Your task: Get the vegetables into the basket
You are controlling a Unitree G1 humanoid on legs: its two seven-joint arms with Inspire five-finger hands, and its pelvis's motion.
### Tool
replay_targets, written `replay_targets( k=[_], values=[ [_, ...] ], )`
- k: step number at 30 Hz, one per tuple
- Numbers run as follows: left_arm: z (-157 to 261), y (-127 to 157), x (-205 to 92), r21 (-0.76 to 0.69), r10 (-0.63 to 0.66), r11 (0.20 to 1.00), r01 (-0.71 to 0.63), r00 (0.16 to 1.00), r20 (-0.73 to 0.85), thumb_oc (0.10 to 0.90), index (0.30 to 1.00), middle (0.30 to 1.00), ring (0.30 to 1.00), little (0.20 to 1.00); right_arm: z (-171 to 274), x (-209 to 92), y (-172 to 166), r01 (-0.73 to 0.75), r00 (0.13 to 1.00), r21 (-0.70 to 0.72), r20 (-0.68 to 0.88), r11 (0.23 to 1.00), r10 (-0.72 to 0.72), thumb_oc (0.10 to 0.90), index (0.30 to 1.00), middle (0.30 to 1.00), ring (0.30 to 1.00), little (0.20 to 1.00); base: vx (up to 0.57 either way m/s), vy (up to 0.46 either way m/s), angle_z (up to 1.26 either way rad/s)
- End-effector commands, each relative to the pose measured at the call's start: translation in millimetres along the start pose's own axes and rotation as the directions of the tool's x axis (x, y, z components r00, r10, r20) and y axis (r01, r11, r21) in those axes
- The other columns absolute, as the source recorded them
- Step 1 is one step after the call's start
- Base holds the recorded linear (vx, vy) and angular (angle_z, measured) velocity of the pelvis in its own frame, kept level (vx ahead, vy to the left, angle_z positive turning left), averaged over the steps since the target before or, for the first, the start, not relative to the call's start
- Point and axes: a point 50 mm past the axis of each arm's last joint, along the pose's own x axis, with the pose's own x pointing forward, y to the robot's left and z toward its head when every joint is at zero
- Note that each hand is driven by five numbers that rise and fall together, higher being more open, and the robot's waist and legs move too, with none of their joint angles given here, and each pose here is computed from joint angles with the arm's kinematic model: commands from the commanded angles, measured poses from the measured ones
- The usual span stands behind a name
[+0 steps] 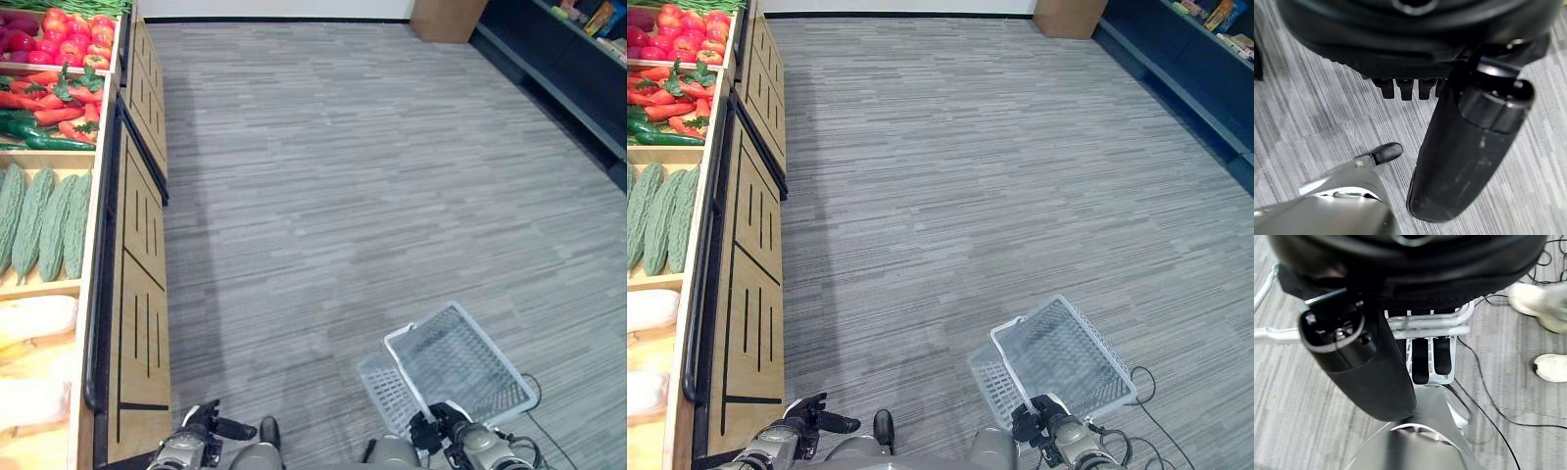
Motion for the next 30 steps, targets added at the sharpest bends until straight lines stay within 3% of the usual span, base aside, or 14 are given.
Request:
replay_targets(
  k=[1,16,30],
  values=[
    [5.4,2.4,0.5,0.036,0.008,0.999,-0.008,1.000,0.021,0.900,1.000,1.000,1.000,1.000,-16.9,-2.3,9.3,-0.041,0.998,0.013,-0.049,0.999,0.041,0.400,0.300,0.300,0.300,0.300,0.22,-0.072,0.42],
    [-9.2,-17.7,-0.4,0.059,-0.043,0.997,0.045,0.999,-0.027,0.900,1.000,1.000,1.000,1.000,-33.9,-5.5,5.7,-0.036,0.994,0.012,-0.101,0.999,0.037,0.400,0.300,0.300,0.300,0.300,0.28,-0.107,0.48],
    [13.5,-24.7,0.9,0.066,-0.076,0.995,0.073,0.996,0.043,0.900,1.000,1.000,1.000,1.000,-28.0,-5.5,-9.9,-0.005,0.996,0.053,-0.086,0.999,0.010,0.400,0.300,0.300,0.300,0.300,0.20,-0.169,0.11]
  ],
)
